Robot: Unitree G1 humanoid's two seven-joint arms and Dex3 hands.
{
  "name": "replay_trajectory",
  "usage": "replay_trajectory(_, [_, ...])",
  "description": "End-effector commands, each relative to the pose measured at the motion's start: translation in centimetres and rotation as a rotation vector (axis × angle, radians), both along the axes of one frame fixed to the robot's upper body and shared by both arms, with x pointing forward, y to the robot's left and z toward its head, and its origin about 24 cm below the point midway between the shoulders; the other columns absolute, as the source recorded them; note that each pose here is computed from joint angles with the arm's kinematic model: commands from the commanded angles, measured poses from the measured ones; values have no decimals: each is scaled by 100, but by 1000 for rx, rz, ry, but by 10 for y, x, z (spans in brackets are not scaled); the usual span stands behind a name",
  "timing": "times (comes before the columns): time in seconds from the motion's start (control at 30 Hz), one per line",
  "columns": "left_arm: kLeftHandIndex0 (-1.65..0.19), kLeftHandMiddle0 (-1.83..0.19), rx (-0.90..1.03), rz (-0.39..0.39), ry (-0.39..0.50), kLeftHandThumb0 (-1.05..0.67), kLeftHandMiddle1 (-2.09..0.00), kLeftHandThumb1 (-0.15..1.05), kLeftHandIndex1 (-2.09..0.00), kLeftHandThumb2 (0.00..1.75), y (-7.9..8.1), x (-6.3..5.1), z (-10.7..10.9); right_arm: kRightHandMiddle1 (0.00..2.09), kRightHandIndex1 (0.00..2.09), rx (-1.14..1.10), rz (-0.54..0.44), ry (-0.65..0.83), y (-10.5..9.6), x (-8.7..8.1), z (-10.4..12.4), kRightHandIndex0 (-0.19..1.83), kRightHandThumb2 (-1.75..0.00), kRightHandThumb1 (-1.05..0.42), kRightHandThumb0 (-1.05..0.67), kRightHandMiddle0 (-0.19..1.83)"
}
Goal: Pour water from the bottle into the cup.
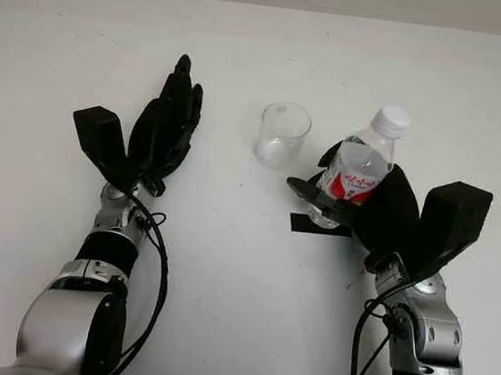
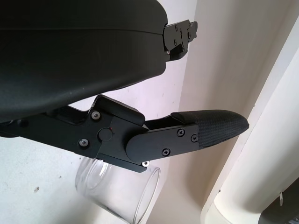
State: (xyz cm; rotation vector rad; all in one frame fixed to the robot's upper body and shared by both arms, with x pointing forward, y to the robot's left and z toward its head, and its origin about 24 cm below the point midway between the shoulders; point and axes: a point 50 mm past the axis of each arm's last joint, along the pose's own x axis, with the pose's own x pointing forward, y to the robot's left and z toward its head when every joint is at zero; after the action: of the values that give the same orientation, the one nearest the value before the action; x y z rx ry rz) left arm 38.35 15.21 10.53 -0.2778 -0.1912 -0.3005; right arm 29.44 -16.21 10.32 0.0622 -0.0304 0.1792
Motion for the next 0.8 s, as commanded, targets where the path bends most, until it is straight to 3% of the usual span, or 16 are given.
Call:
replay_trajectory(0.0, [19,19,5,7,26,-81,0,105,0,60,5,-3,-9,209,209,-10,-8,3,-3,-3,-3,124,-19,-105,-29,78])
replay_trajectory(0.5, [19,19,16,3,33,-81,0,105,0,61,6,-3,-9,209,209,-89,-35,45,-3,-4,-13,102,-11,-105,-31,61])
replay_trajectory(0.6, [19,19,18,0,27,-81,0,105,0,61,6,-3,-9,209,209,-92,-21,43,-4,-4,-14,77,-7,-102,-33,48])
replay_trajectory(0.63, [19,19,18,0,25,-81,0,105,0,62,6,-3,-9,209,209,-91,-17,42,-4,-4,-14,49,-5,-99,-36,29])
replay_trajectory(0.73, [19,19,21,5,27,-81,0,105,0,62,6,-3,-9,209,209,-141,2,35,-5,-5,-13,3,-5,-95,-42,3])
replay_trajectory(0.77, [19,19,21,4,27,-81,0,105,0,62,6,-3,-9,194,183,-171,16,28,-6,-5,-12,-10,-5,-93,-49,-10])
